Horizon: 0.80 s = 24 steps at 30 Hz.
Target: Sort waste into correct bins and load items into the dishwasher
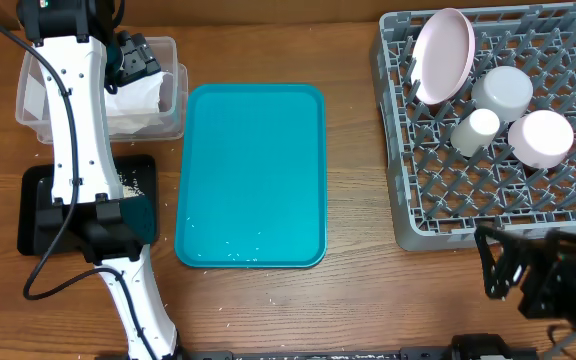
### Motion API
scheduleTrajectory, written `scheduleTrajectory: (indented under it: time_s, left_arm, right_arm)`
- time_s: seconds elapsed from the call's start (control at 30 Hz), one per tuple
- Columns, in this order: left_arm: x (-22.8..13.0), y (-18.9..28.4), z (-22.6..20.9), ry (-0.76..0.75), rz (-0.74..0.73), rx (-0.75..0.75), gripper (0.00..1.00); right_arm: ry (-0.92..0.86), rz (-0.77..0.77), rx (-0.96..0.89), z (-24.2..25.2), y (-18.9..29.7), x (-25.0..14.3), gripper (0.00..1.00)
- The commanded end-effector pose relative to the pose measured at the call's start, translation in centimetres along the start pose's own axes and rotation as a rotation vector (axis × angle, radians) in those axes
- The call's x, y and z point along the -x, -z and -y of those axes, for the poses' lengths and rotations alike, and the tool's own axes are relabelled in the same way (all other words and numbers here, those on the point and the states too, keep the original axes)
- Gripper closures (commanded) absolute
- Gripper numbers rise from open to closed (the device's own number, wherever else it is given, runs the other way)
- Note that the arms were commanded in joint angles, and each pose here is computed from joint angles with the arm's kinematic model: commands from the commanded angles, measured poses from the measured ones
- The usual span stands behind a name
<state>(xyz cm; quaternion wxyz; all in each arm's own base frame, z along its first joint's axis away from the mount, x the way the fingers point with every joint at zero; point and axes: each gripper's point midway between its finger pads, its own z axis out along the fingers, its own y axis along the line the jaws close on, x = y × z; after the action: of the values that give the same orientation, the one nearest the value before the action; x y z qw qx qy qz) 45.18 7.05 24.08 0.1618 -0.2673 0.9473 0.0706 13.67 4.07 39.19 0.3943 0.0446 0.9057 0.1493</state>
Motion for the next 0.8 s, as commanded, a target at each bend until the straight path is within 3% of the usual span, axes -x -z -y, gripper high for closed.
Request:
scheduleTrajectory:
  time_s: [0.0,0.2,0.47,0.77]
  left_arm:
    - [0.1,0.2,0.0,-0.016,0.011,0.008,0.00]
    - [0.1,0.2,0.0,-0.017,0.011,0.008,0.00]
    - [0.1,0.2,0.0,-0.017,0.011,0.008,0.00]
    - [0.1,0.2,0.0,-0.017,0.011,0.008,0.00]
  right_arm:
    - [0.043,0.042,-0.021,0.4,1.0,-0.6,0.00]
    - [0.018,0.075,-0.021,1.3,0.8,-3.9,0.00]
    - [0.099,0.398,0.073,1.2,-0.9,-4.5,0.00]
    - [0.128,0.613,0.133,2.0,-4.7,-4.0,0.00]
